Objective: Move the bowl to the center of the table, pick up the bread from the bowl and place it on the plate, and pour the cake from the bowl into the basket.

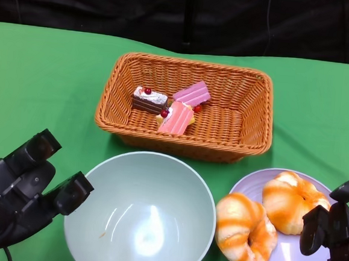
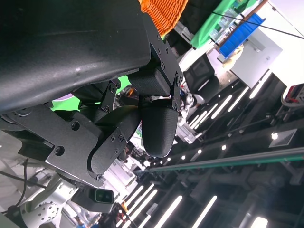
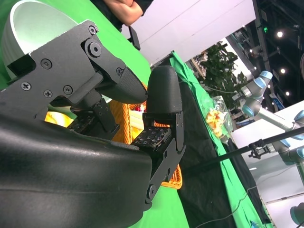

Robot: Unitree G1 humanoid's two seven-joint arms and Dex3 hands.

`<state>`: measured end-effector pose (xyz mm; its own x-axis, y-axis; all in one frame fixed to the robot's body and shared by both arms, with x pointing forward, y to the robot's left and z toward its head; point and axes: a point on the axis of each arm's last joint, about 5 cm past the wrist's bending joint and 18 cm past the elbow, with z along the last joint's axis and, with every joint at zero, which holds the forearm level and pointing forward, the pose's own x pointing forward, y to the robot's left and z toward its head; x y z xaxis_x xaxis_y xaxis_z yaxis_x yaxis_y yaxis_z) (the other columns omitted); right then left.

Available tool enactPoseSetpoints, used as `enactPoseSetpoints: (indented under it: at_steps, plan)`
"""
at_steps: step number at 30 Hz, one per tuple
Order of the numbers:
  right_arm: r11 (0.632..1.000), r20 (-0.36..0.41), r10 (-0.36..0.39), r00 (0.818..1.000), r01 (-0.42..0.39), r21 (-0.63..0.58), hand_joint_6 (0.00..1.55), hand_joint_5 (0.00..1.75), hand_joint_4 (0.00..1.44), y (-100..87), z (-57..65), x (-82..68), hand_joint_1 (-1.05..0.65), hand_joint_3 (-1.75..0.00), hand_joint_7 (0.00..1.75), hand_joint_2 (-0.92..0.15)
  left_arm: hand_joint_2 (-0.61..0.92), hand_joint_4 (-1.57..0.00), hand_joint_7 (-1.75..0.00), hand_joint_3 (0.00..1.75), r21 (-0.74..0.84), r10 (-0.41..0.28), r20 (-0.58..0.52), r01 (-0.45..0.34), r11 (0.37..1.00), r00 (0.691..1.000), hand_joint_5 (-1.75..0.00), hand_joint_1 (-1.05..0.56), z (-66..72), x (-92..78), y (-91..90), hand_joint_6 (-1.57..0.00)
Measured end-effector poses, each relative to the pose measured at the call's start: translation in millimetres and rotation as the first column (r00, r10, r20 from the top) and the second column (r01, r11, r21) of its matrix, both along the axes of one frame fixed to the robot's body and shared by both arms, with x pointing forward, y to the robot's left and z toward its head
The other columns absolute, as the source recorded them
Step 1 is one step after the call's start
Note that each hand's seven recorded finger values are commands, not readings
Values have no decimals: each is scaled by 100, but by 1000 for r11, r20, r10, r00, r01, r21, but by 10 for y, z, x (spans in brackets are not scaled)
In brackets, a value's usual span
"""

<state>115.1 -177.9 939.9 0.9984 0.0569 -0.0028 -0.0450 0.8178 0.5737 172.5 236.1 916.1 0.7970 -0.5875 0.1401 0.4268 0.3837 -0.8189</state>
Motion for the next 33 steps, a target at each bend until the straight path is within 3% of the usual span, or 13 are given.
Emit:
enactPoseSetpoints:
  at_steps: [7,8,10,19,33]
  plan:
    - [1000,0,0,1000,0,0,76,175,89,0,0,0,-13,-129,165,-54,45,-81,-153,132,-4,-6,7,6,1000,1000,-175,-21,4,4,0,-86]
    - [1000,0,0,1000,0,-1,77,175,90,0,0,0,-13,-129,165,-54,42,-82,-166,144,-12,-2,6,2,1000,1000,-175,-24,1,6,-1,-80]
    - [1000,-1,2,1000,-2,-1,77,175,90,4,-2,1,-13,-129,165,-53,39,-83,-173,151,-54,30,-4,-30,998,1000,-175,-25,-11,19,-12,-76]
    - [1000,-3,6,1000,-6,0,77,175,90,10,-6,3,-13,-129,165,-54,34,-83,-175,144,-100,50,-35,-54,993,998,-175,-27,-82,39,-29,-75]
    - [1000,-6,7,1000,-7,-10,77,175,90,18,-8,5,-14,-128,165,-55,37,-83,-175,145,-113,50,-38,-54,992,998,-175,-26,-86,36,-30,-74]
